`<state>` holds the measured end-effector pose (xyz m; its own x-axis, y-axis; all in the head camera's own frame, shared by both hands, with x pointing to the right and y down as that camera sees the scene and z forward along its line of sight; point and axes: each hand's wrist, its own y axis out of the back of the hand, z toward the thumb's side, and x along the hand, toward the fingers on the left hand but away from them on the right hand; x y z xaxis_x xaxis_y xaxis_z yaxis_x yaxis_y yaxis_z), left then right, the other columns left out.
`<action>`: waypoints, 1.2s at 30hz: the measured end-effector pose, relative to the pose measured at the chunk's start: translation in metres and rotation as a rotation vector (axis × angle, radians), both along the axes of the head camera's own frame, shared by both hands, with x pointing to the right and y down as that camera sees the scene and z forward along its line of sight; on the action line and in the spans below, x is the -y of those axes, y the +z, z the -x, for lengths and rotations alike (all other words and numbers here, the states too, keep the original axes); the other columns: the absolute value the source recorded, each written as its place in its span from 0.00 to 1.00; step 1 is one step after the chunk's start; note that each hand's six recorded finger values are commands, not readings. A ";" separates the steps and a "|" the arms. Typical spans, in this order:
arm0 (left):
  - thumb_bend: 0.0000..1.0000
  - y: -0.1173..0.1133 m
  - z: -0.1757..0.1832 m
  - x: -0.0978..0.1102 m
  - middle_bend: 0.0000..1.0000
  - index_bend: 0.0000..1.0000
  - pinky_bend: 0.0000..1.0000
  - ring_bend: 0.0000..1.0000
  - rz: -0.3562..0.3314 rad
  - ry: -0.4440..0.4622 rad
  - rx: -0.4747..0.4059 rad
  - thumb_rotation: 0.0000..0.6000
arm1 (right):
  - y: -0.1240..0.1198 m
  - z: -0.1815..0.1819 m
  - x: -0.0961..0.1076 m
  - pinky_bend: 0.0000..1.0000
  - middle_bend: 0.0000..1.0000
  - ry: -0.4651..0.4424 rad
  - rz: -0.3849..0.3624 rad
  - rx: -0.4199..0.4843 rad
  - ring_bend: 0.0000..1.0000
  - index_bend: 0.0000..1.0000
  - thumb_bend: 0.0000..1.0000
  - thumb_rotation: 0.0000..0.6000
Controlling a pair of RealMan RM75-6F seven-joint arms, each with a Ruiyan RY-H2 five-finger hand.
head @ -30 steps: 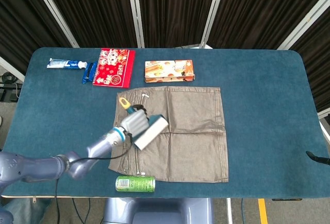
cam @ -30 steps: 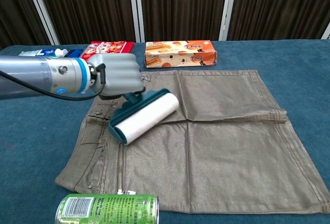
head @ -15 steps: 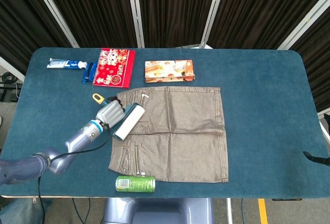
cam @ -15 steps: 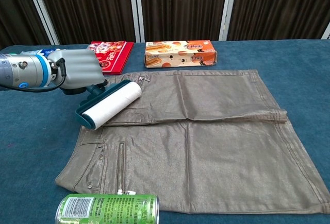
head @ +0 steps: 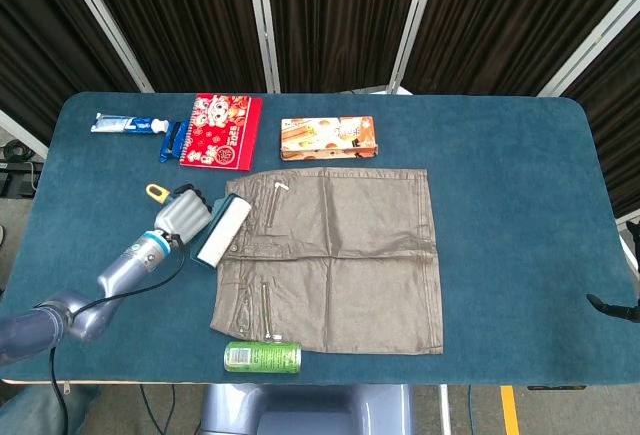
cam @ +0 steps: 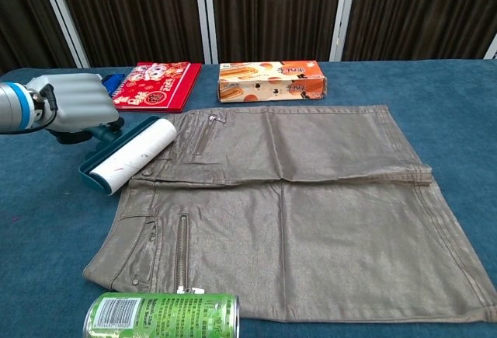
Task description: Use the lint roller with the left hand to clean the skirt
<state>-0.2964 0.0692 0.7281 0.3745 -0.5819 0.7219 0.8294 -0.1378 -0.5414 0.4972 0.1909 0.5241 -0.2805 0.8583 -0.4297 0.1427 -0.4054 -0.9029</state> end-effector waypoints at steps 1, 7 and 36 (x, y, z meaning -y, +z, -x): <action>0.82 -0.002 0.003 0.001 0.46 0.61 0.42 0.36 -0.002 -0.017 -0.008 1.00 | 0.000 0.001 0.000 0.00 0.00 -0.002 0.000 0.001 0.00 0.00 0.00 1.00; 0.82 -0.011 0.042 0.005 0.46 0.61 0.42 0.36 -0.011 -0.143 -0.032 1.00 | -0.001 0.006 -0.001 0.00 0.00 -0.020 -0.001 0.006 0.00 0.00 0.00 1.00; 0.00 -0.081 0.115 -0.021 0.00 0.00 0.00 0.00 -0.032 -0.818 -0.484 1.00 | -0.019 0.028 -0.009 0.00 0.00 -0.088 -0.039 0.051 0.00 0.00 0.00 1.00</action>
